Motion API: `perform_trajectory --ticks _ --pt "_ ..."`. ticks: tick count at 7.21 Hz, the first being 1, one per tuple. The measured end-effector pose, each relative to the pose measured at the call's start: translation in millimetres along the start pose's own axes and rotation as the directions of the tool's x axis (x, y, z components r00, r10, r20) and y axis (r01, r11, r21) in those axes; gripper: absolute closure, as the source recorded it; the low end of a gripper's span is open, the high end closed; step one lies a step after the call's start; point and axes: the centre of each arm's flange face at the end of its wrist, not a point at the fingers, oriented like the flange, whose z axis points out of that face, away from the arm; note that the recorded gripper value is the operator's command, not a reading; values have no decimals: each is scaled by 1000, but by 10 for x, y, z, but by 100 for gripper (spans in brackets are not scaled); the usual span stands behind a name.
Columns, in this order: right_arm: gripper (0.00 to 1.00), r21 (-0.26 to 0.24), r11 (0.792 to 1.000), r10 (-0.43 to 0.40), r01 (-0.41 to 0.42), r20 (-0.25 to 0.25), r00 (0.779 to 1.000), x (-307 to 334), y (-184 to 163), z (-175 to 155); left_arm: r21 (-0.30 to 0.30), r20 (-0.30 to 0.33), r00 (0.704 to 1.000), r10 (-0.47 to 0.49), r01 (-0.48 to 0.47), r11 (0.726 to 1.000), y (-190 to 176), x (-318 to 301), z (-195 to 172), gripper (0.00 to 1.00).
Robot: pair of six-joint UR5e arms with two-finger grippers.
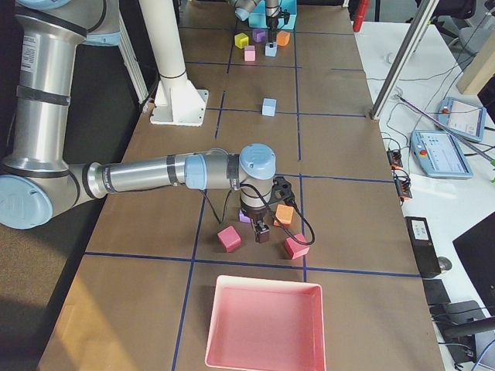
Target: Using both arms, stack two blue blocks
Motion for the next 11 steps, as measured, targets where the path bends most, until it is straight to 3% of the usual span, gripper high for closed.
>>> perform_trajectory --ticks 1,2,3,5,7,9,11 --pt "1 -1 1000 1 -1 0 1000 1 3 3 -12 8 1000 -1 1 1000 1 14 111 36" --pt "1 -1 1000 2 -2 1 1000 3 7 5 -23 10 1000 2 -2 1000 8 43 187 55" --pt "1 -2 1000 3 -3 1 1000 3 11 8 -27 11 1000 5 -5 1000 7 65 220 67" --pt "1 -3 1000 5 -5 1 1000 4 15 10 -12 -4 1000 11 -11 1000 -37 190 142 67" --pt "1 -5 1000 9 -9 5 1000 5 39 23 22 -42 999 -3 4 1000 -418 817 -161 67" --pt "1 -10 1000 14 -14 9 1000 14 70 48 -4 -32 996 -87 87 996 -1028 2260 -527 67" --pt "1 -10 1000 17 -17 15 1000 14 78 57 -3 -29 989 -147 147 989 -1224 3805 -798 66"
